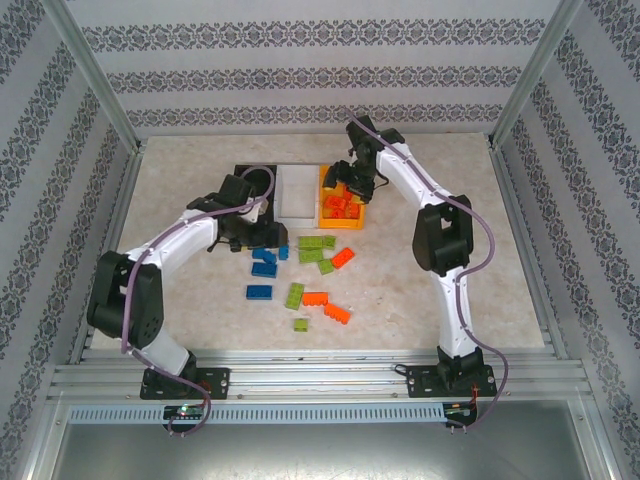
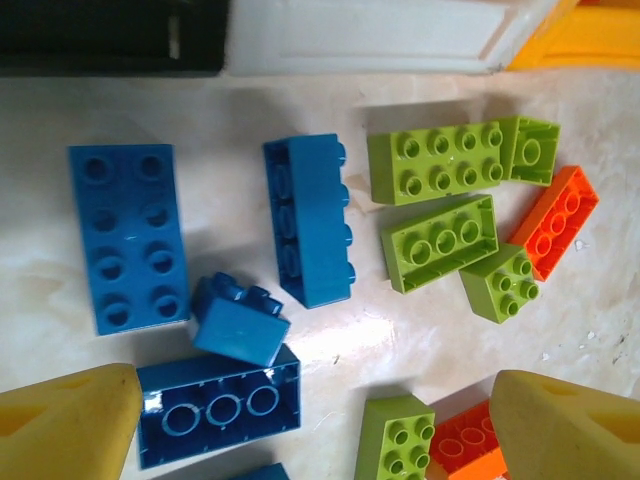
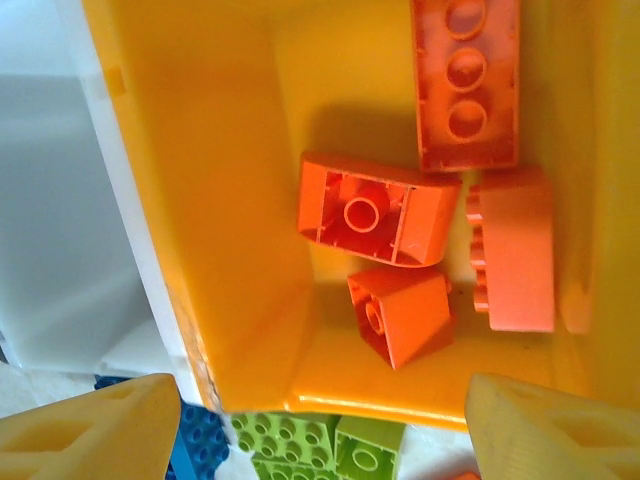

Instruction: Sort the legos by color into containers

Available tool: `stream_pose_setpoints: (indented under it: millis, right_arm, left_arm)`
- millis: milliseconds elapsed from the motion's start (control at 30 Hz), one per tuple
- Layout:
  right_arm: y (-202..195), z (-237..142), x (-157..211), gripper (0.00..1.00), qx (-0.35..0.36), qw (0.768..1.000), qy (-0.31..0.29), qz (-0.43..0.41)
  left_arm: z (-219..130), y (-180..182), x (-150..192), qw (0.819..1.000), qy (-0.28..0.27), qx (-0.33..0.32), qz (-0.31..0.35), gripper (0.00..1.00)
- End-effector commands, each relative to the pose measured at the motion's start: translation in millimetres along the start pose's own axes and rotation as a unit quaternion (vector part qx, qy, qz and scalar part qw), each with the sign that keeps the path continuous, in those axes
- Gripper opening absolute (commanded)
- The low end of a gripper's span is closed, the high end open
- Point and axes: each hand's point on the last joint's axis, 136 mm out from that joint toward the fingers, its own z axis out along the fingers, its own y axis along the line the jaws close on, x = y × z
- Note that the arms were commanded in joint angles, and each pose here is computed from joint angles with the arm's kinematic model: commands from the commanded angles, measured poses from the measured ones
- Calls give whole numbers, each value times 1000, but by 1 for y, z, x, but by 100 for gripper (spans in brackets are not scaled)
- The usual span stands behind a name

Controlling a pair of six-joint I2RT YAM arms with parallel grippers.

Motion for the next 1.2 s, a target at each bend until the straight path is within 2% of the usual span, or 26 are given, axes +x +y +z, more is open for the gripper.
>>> stream_pose_setpoints:
  millis: [0, 200, 400, 633, 800, 1167]
  right_arm:
    - [-3, -31, 4, 76, 5, 1000, -23, -18]
    - [-16, -48, 23, 76, 9, 999, -26, -23]
    - [-36, -48, 48, 76, 10, 1000, -14, -8]
    - [-54, -49, 63, 76, 17, 1000, -9, 3]
    - [-59, -50, 67, 75, 18, 1000, -8, 8]
    - [-55, -51, 65, 75, 10, 1000, -9, 14]
  left_arm:
    - [5, -7, -9, 1000, -8, -2, -4, 88]
    - [19, -14, -16, 1000, 0, -9, 8, 79]
    - [34, -19, -22, 1000, 15, -17, 20, 70]
    - [50, -12, -25, 998, 40, -45, 23, 52]
    - [58, -11, -22, 997, 53, -56, 28, 45]
    - [71, 0, -10, 994, 77, -76, 30, 45]
